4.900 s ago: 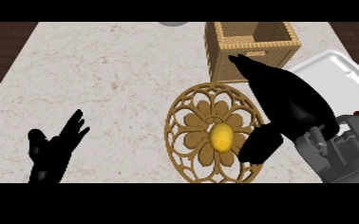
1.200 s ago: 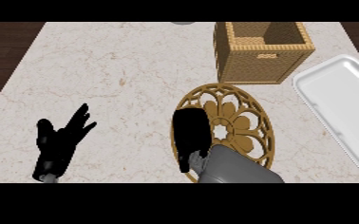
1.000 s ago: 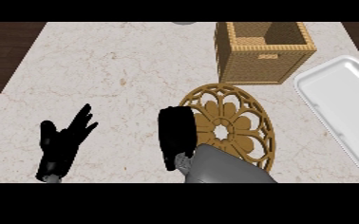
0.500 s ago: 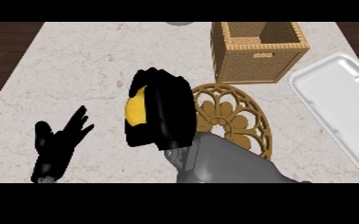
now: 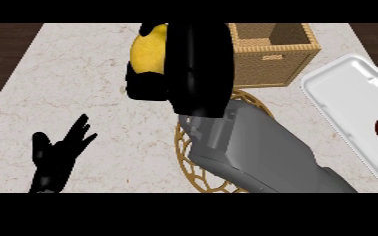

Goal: Pick the lemon from the placemat and place it in the basket

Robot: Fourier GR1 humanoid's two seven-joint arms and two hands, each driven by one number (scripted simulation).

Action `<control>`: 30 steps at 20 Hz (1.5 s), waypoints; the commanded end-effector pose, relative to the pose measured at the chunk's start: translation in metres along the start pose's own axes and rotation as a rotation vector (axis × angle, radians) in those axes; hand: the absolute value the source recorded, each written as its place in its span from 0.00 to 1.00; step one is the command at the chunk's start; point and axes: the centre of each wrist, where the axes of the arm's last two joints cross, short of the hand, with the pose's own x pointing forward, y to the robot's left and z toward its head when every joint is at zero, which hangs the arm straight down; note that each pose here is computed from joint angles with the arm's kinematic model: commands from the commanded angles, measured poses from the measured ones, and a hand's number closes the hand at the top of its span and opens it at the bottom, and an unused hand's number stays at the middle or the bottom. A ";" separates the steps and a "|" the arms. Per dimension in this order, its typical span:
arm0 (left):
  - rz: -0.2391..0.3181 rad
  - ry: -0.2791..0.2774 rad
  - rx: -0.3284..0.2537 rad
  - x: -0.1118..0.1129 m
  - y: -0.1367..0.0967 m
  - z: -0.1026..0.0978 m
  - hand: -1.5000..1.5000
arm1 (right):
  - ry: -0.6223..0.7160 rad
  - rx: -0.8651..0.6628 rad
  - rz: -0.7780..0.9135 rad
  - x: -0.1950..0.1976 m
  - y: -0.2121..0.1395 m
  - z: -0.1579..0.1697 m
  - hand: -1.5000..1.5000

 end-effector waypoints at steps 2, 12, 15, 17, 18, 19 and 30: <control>-0.015 0.138 0.025 -0.027 -0.005 0.005 0.50 | 0.152 -0.075 -0.018 0.020 -0.037 -0.028 1.00; 0.011 0.126 0.003 -0.018 0.003 -0.005 0.50 | 0.227 -0.127 0.026 -0.016 -0.088 -0.101 1.00; -0.021 0.111 0.000 -0.011 0.005 -0.005 0.50 | 0.242 -0.089 0.093 -0.034 -0.070 -0.110 1.00; -0.010 0.110 -0.019 -0.014 -0.007 0.003 0.50 | 0.249 -0.103 0.086 -0.041 -0.077 -0.128 1.00; -0.017 0.120 -0.004 -0.014 -0.003 0.001 0.50 | 0.243 -0.092 0.092 -0.063 -0.072 -0.118 1.00; -0.008 0.124 -0.026 -0.019 -0.007 -0.004 0.50 | 0.249 -0.094 0.083 -0.060 -0.078 -0.132 1.00; -0.001 0.112 0.006 -0.011 0.002 -0.003 0.50 | 0.340 -0.112 -0.137 -0.123 -0.051 -0.142 1.00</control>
